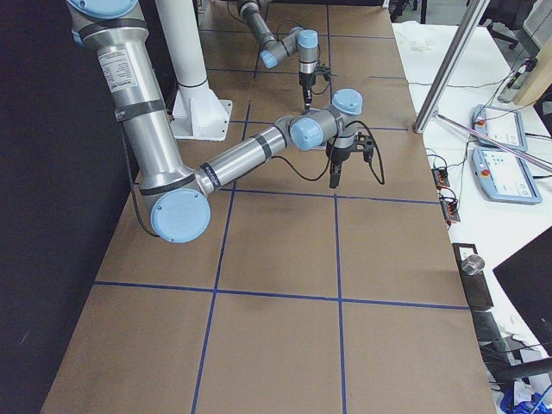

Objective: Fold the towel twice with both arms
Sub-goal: 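Lift the strip end with the left gripper and fold it over the other half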

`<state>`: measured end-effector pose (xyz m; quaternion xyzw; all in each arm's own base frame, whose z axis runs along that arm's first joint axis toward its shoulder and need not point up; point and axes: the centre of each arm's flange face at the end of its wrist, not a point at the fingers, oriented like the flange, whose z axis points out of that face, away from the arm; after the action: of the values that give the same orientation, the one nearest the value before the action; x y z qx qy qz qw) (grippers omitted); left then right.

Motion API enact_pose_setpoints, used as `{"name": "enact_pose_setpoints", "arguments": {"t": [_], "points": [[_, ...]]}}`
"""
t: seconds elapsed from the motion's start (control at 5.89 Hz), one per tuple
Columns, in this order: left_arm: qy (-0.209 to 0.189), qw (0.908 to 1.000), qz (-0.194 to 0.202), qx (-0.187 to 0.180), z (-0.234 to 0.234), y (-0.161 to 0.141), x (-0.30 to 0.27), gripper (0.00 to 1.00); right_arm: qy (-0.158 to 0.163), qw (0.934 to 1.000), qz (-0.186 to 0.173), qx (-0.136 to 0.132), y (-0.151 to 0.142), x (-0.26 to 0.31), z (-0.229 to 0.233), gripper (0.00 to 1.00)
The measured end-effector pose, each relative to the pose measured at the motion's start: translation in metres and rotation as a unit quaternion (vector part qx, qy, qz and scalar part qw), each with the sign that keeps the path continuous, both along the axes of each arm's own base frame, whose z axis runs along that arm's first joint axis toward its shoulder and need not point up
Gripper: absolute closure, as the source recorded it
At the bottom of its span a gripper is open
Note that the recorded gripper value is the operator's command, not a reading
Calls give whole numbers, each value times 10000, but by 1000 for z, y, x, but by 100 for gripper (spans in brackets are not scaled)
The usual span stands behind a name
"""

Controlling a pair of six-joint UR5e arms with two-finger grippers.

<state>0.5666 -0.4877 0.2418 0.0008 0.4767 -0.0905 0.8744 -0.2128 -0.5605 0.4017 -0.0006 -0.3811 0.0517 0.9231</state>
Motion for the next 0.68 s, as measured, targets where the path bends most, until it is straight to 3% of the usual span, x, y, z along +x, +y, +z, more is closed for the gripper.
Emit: {"name": "enact_pose_setpoints", "arguments": {"t": [0.34,0.68], "points": [[-142,9999,1,-18,-45,-6,4,99,-1,10000,2,-3,0,0,0,0],[-421,9988,57,228,-92,-12,13,100,-17,10000,31,-24,-2,5,1,0]]}}
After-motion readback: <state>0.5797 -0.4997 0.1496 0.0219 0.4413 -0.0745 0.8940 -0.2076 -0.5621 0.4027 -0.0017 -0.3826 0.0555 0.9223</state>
